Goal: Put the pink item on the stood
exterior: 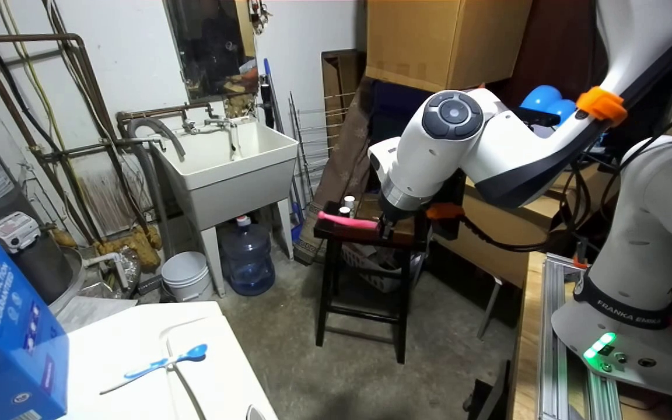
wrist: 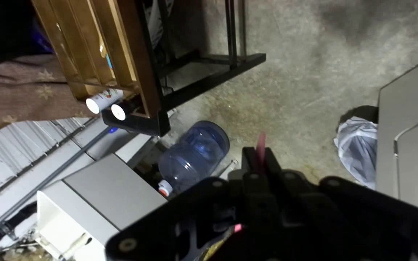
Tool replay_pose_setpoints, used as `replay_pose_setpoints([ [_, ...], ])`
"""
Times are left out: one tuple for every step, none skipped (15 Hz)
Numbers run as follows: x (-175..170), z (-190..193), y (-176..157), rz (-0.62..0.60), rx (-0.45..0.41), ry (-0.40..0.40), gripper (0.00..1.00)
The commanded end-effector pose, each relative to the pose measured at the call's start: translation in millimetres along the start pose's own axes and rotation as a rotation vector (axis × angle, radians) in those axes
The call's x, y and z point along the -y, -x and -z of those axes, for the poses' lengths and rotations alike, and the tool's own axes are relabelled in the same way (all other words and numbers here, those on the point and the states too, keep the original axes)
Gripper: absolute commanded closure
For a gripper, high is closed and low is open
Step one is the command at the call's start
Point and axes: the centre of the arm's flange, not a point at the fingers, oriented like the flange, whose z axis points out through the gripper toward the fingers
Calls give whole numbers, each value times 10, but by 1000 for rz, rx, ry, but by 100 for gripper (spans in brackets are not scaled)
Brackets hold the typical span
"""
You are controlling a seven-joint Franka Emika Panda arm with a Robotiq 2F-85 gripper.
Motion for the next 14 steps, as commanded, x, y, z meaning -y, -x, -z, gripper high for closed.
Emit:
replay_pose_setpoints([
  [-357, -455, -90, 52, 53, 22, 99],
  [-493, -579, -101, 77, 63, 13, 99],
  [-695, -738, -119, 105, 69, 10, 99],
  [-871, -887, -130, 135, 74, 1, 99],
  [-1111, -1063, -143, 169, 69, -10, 99],
  [-1326, -1210, -146, 181, 70, -13, 99],
  [-1544, -1362, -173, 177, 85, -11, 99],
  [-1775, -1536, -166, 161, 112, -9, 99],
  [-1945, -1700, -190, 141, 136, -9, 99],
  [-2100, -1781, -177, 105, 174, 10, 99],
  [-2197, -1854, -187, 67, 249, 60, 99],
  [-2084, -1633, 47, 91, 182, 28, 96],
  [-2181, -1737, 34, 79, 214, 47, 96],
  [-2212, -1795, 4, 77, 227, 56, 96],
])
